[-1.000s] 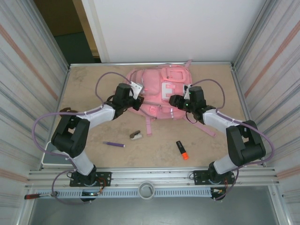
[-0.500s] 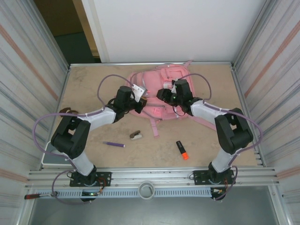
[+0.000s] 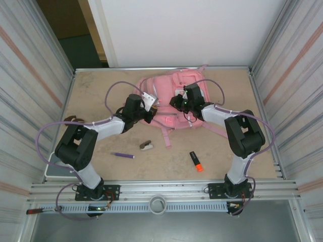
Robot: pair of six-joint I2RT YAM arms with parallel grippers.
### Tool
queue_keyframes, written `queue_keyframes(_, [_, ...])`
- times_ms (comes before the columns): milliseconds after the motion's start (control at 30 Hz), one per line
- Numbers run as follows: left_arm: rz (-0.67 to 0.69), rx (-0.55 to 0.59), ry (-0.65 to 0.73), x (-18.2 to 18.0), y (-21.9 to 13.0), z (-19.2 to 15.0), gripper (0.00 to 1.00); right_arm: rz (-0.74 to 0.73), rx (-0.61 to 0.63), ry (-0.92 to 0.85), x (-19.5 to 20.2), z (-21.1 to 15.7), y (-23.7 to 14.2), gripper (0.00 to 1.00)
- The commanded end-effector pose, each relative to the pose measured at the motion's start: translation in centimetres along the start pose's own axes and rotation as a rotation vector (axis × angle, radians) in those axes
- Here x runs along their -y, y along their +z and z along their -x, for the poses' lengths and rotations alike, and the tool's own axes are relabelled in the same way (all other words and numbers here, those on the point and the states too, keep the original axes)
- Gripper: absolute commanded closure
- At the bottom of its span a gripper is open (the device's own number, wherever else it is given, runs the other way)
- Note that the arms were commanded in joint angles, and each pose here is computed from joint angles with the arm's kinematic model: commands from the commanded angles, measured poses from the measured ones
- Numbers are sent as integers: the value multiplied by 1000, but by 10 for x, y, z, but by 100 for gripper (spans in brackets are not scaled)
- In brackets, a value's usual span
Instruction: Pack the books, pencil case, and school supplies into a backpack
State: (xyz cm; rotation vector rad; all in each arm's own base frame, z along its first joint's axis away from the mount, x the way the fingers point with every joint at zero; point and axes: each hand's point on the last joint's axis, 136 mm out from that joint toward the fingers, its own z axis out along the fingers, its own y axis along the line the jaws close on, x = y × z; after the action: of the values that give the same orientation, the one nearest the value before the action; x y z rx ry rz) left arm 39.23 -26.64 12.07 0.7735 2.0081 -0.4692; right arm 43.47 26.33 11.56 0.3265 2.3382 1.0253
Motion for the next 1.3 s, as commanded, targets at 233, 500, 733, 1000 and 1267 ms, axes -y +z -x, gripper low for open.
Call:
queue_keyframes(233, [285, -60, 67, -45, -27, 7, 100, -1, -7, -116, 11, 13, -25, 100])
queue_keyframes(500, [217, -68, 85, -31, -26, 16, 100, -20, -141, -230, 23, 12, -44, 100])
queue_keyframes(733, [27, -55, 92, 29, -9, 25, 100, 14, -178, -231, 31, 30, -70, 100])
queue_keyframes(1000, [-39, -54, 42, 72, 12, 38, 100, -2, -123, -146, 41, 53, -94, 74])
queue_keyframes(1267, [-39, -60, 33, 80, 17, 34, 100, 13, -43, -36, 48, 28, -114, 42])
